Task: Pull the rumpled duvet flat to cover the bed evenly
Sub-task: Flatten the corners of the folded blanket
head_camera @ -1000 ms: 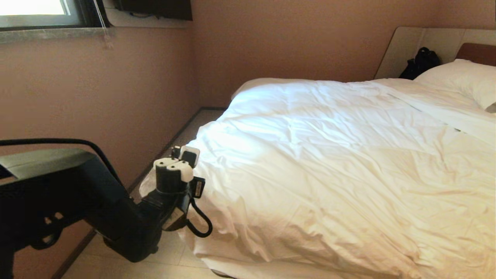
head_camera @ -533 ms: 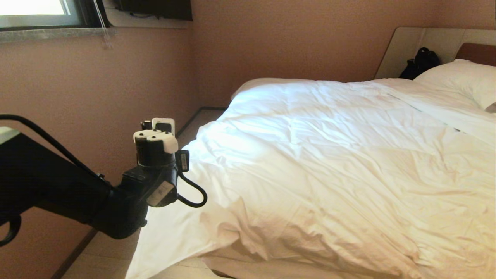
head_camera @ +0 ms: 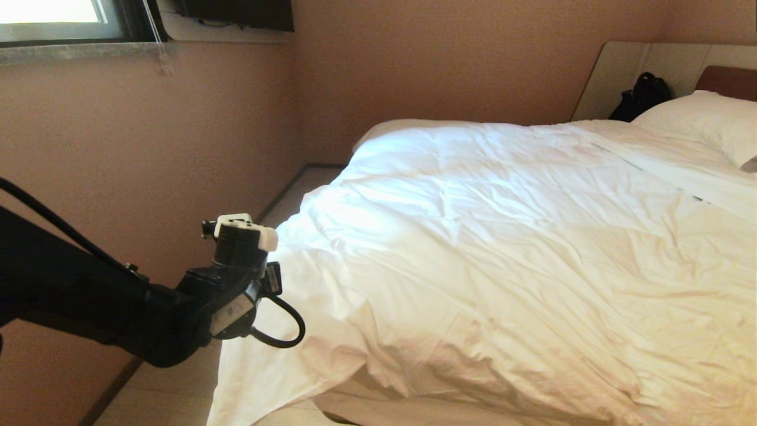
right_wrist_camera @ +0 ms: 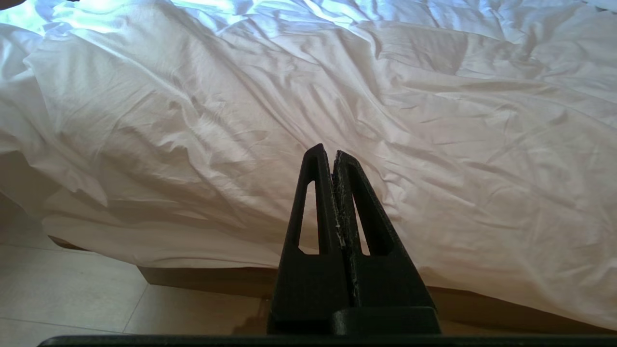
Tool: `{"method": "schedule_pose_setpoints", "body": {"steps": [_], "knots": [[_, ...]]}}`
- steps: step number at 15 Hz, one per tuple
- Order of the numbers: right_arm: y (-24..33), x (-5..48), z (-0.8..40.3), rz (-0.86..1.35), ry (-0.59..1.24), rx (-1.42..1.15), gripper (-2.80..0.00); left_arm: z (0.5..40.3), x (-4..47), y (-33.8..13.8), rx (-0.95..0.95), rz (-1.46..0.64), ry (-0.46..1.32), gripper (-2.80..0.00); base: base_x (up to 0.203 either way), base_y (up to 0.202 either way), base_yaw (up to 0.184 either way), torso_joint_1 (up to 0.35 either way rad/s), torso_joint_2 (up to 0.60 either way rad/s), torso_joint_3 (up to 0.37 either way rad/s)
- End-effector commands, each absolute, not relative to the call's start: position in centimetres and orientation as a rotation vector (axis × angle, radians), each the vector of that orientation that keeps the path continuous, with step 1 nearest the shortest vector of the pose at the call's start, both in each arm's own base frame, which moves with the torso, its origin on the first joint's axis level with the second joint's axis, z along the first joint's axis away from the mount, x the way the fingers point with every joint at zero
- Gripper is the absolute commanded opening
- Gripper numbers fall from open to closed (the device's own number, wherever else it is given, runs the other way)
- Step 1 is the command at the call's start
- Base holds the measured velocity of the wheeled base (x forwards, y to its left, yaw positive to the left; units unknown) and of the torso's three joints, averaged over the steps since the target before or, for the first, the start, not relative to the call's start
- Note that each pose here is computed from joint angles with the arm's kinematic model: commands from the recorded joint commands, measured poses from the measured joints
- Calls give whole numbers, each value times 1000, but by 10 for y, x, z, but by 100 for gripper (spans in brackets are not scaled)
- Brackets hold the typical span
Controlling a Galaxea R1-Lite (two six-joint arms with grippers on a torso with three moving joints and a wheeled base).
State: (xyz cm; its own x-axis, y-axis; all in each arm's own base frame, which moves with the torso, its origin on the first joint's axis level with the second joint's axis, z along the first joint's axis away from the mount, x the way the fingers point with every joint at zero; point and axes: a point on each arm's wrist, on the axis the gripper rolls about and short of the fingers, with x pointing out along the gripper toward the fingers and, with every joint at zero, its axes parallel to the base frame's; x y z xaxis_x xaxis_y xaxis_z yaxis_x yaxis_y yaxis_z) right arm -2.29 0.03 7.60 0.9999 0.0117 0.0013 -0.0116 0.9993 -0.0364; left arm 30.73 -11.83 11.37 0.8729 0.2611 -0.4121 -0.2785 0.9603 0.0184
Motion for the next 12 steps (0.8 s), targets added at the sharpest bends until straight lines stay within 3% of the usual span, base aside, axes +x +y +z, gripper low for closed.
{"method": "schedule_pose_setpoints", "body": {"steps": [1, 3, 5, 8, 12], "knots": [[0, -23, 76, 12, -2, -37, -280, 121, 300, -115, -87, 245, 455, -280, 0, 0, 0, 0, 0, 0], [0, -23, 76, 12, -2, -37, -280, 122, 291, -103, -165, 107, 628, -280, 0, 0, 0, 0, 0, 0], [0, -23, 76, 12, -2, -37, -280, 123, 295, -83, -201, 48, 691, -280, 0, 0, 0, 0, 0, 0], [0, -23, 76, 12, -2, -37, -280, 125, 317, -48, -93, -149, 663, -280, 0, 0, 0, 0, 0, 0], [0, -23, 76, 12, -2, -37, -280, 135, 338, -41, 12, -272, 570, -280, 0, 0, 0, 0, 0, 0]]}}
